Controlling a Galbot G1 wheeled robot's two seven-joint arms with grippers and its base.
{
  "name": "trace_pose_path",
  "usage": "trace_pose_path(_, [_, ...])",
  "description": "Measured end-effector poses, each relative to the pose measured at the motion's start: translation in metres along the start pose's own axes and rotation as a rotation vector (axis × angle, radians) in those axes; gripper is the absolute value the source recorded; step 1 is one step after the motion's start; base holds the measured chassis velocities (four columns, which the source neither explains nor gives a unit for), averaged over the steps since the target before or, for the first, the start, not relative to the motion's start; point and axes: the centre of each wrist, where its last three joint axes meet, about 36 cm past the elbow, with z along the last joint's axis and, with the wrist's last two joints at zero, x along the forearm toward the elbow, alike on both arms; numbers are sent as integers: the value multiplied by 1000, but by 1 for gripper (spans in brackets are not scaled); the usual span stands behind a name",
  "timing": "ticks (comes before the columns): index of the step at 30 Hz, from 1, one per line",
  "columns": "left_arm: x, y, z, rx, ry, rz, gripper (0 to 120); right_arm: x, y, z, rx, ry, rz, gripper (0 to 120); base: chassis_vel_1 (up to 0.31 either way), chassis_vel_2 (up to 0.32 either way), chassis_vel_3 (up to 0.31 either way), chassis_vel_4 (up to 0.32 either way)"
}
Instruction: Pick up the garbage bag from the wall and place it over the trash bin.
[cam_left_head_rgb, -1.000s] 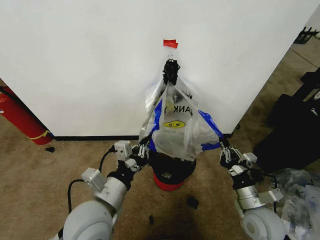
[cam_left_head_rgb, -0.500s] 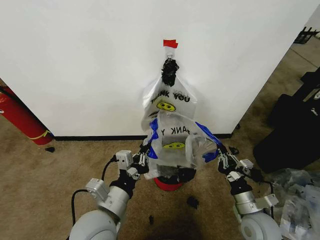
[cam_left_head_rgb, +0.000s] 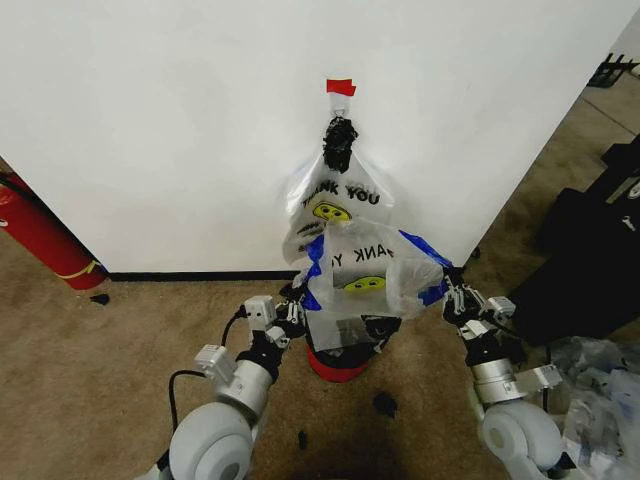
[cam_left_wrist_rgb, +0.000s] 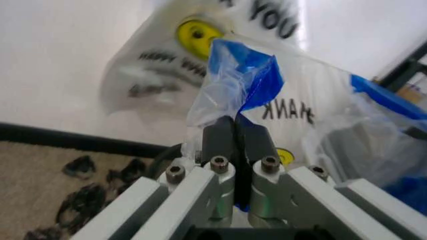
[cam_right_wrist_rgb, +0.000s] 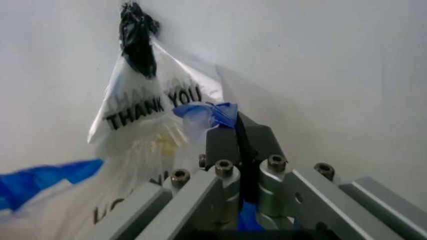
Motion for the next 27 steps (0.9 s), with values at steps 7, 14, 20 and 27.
trace_pose_path(7, [-12, 21, 15, -17, 5, -52, 0, -3, 15, 30, -49, 27, 18, 0, 0, 0, 0, 0])
trace_pose_path(14, [-4, 36, 31, -44, 44, -104, 0, 7, 11, 60, -24, 92, 73, 0, 0, 0, 0, 0])
trace_pose_path(20, [1, 34, 41, -33, 65, -122, 0, 15, 9, 70, 1, 126, 125, 0, 0, 0, 0, 0])
trace_pose_path(27, [8, 35, 50, -38, 88, -152, 0, 31, 14, 82, 20, 190, 174, 0, 0, 0, 0, 0])
